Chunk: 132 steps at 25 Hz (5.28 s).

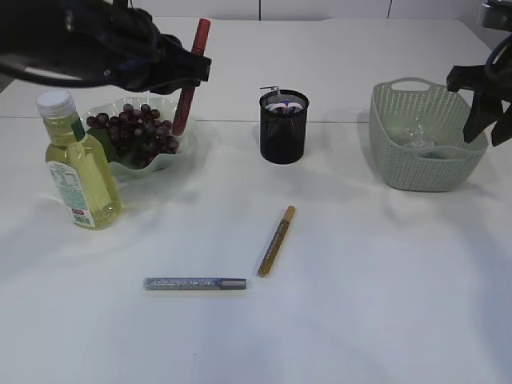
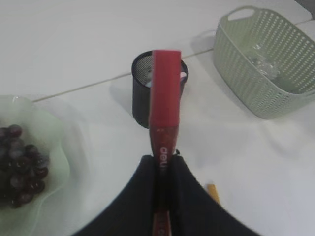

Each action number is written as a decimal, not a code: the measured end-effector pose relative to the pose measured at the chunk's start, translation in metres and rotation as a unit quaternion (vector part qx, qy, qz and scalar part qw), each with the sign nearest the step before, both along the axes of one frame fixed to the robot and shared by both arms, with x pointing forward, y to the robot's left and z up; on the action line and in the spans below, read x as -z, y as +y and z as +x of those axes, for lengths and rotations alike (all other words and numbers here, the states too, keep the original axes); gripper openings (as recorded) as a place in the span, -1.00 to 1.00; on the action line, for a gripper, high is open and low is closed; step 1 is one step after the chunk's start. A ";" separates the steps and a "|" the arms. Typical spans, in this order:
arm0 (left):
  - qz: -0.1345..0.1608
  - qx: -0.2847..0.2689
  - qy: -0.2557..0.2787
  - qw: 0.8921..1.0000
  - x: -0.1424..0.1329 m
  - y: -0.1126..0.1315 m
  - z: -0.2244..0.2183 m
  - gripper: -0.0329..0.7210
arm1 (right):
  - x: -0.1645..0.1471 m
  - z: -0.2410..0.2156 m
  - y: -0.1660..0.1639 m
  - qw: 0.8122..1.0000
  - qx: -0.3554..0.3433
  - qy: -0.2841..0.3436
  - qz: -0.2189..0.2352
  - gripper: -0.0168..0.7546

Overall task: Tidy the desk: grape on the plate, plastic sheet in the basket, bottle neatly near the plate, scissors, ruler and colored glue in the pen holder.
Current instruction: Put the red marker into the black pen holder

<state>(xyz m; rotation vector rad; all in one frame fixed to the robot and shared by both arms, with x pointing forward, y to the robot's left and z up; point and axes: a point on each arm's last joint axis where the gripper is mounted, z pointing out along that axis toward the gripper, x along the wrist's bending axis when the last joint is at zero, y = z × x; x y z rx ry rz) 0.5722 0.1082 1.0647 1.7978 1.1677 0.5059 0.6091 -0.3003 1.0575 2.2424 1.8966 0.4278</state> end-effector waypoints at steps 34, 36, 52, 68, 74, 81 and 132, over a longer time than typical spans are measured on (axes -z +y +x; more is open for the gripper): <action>-0.099 -0.025 -0.186 0.977 0.046 -0.088 0.125 -0.84 | -0.003 0.008 -0.001 0.999 0.002 -0.049 -0.007 -0.19; -0.106 -0.028 -0.180 0.978 0.051 -0.090 0.128 -0.84 | -0.003 0.009 -0.002 0.999 0.002 -0.051 -0.008 -0.19; -0.119 -0.029 -0.176 0.977 0.074 -0.106 0.154 -0.84 | -0.004 0.010 -0.004 0.998 -0.002 -0.058 -0.024 -0.19; -0.115 -0.027 -0.170 0.978 0.079 -0.108 0.154 -0.84 | -0.005 0.011 -0.004 0.997 -0.002 -0.068 -0.027 -0.19; -0.105 -0.023 -0.150 0.983 0.082 -0.108 0.153 -0.84 | -0.005 0.011 -0.004 0.997 -0.002 -0.068 -0.027 -0.19; -0.104 -0.023 -0.149 0.983 0.082 -0.108 0.153 -0.84 | -0.005 0.011 -0.004 0.997 -0.002 -0.069 -0.027 -0.19; -0.091 -0.016 -0.159 0.983 0.070 -0.104 0.152 -0.72 | -0.005 0.012 -0.005 0.997 -0.003 -0.072 -0.031 -0.19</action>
